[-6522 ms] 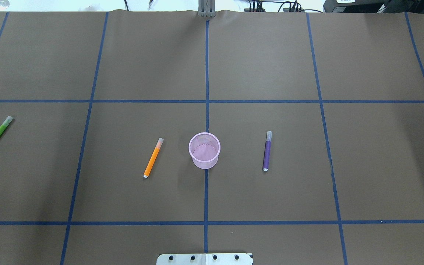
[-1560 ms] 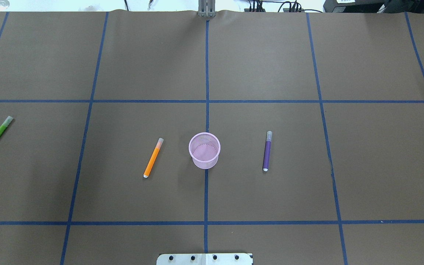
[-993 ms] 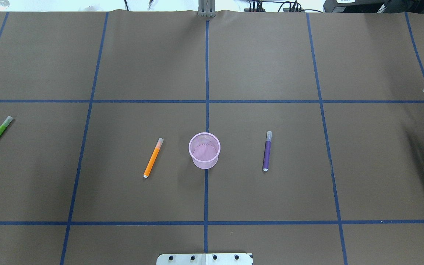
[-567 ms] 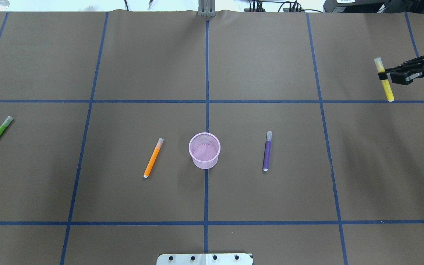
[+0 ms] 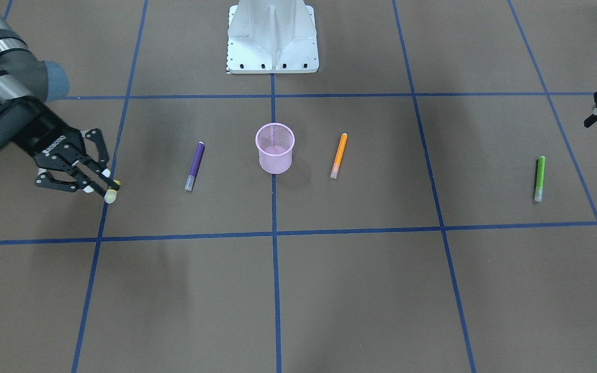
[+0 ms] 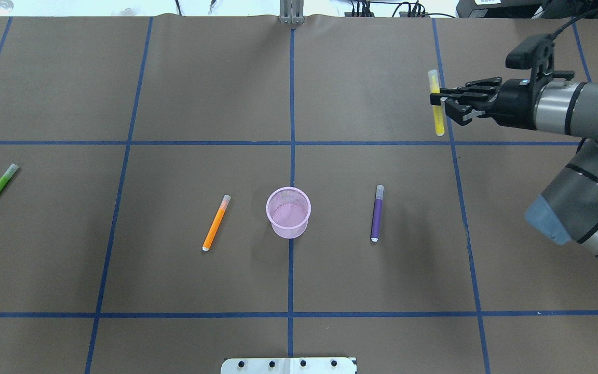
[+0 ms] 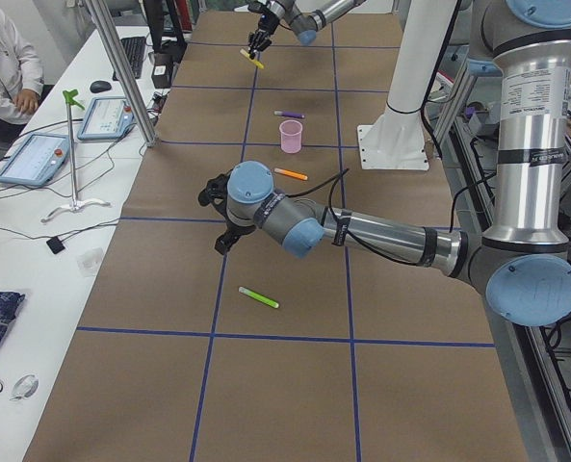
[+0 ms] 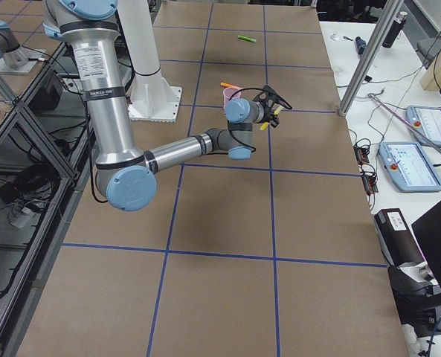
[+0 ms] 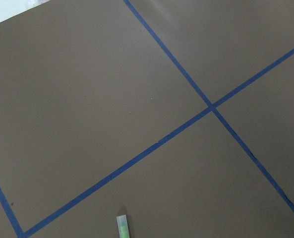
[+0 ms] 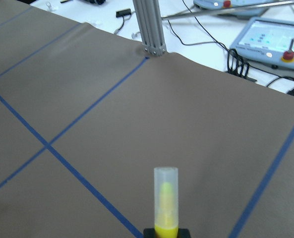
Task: Collect pens into pen holder
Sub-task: 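Lift the yellow highlighter with the right gripper and carry it over the cup, then lower the highlighter into the lavender cup and open the right gripper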
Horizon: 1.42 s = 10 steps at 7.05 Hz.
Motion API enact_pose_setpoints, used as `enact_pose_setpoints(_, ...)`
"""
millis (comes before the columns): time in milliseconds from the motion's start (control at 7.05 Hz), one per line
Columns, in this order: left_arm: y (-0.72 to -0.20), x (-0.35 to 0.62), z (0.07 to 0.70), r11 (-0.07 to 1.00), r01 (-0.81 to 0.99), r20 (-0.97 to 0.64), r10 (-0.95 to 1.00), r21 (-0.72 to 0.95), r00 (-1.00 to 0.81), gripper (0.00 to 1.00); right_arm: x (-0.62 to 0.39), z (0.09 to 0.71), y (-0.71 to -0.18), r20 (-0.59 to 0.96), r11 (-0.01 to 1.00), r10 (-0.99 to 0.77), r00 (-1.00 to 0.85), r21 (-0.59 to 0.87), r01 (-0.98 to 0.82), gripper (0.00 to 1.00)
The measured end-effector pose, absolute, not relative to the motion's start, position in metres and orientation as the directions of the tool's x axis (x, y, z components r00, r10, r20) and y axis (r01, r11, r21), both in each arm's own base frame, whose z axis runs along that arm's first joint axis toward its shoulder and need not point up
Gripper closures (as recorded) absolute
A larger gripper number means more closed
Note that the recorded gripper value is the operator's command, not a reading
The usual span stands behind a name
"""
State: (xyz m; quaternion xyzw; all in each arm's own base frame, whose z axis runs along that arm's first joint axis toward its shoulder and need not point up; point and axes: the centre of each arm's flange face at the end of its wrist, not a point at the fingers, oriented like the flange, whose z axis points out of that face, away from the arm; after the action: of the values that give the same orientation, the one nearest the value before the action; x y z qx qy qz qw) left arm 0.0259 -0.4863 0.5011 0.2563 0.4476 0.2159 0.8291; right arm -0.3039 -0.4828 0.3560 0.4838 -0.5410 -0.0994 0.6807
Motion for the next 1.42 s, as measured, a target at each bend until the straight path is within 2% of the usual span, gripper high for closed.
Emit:
enact_pose_setpoints(425,-0.486,0.028,0.502,0.776,-0.131,-0.632,0.589,0.617,0.504,0.0,-0.455,0.268,-0.397,0.686,0.414,-0.619,0.382,0.698,-0.584,1.0)
enact_pose_setpoints(851,-0.487,0.029,0.508,0.781,-0.135,-0.637,0.584,0.609,0.503,0.0,-0.508,0.242,-0.345,0.669,0.376,-0.604,0.433,0.718,-0.586,1.0)
enact_pose_setpoints(993,-0.487,0.029,0.509,0.783,-0.136,-0.638,0.583,0.608,0.504,0.0,-0.52,0.242,-0.327,0.661,0.362,-0.597,0.455,0.728,-0.583,0.27)
enact_pose_setpoints(1134,-0.488,0.029,0.51,0.784,-0.136,-0.639,0.581,0.606,0.504,0.0,-0.529,0.243,-0.316,0.657,0.357,-0.591,0.468,0.733,-0.579,0.02)
enact_pose_setpoints(1418,-0.488,0.029,0.51,0.784,-0.136,-0.639,0.581,0.606,0.504,0.0,-0.541,0.246,-0.311,0.656,0.351,-0.574,0.49,0.738,-0.576,0.02)
